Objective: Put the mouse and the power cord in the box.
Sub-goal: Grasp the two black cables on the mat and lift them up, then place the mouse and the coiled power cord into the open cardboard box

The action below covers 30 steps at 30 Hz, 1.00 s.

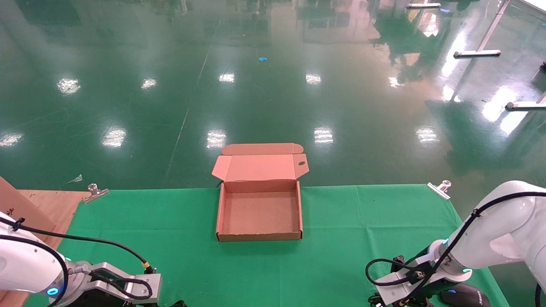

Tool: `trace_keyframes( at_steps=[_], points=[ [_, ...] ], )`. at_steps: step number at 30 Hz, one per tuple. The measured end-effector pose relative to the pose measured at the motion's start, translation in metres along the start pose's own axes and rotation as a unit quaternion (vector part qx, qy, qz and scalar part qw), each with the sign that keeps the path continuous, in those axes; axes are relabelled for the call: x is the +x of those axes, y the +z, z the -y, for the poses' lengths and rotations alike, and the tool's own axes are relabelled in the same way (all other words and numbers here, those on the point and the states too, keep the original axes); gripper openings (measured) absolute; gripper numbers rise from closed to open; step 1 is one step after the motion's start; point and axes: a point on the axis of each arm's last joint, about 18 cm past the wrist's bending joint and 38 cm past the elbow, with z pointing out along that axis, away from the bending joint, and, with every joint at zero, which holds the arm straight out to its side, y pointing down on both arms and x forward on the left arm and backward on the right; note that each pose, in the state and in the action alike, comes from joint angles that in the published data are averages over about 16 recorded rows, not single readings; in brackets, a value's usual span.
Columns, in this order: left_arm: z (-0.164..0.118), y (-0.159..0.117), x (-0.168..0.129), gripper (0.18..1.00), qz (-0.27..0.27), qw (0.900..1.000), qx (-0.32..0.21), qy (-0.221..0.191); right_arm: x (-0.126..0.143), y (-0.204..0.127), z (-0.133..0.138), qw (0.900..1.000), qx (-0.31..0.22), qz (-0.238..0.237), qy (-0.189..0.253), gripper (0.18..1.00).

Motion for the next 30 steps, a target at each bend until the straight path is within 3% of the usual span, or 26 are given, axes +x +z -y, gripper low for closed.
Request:
trace_keyframes(
  at_steps=[8,15,30],
  points=[
    [0.004,-0.016,-0.008,0.324,0.006,0.9999,0.006,0.008,0.007,-0.016,-0.003,1.0,0.011,-0.01,0.006,0.262],
    [0.019,-0.05,-0.028,0.318,0.024,0.9992,0.017,0.026,0.027,-0.049,-0.004,0.999,0.036,-0.038,0.014,0.224],
    [0.109,-0.146,-0.078,0.317,0.079,0.9891,0.052,0.113,0.097,-0.155,0.027,0.99,0.084,-0.116,-0.008,0.217]
  ],
)
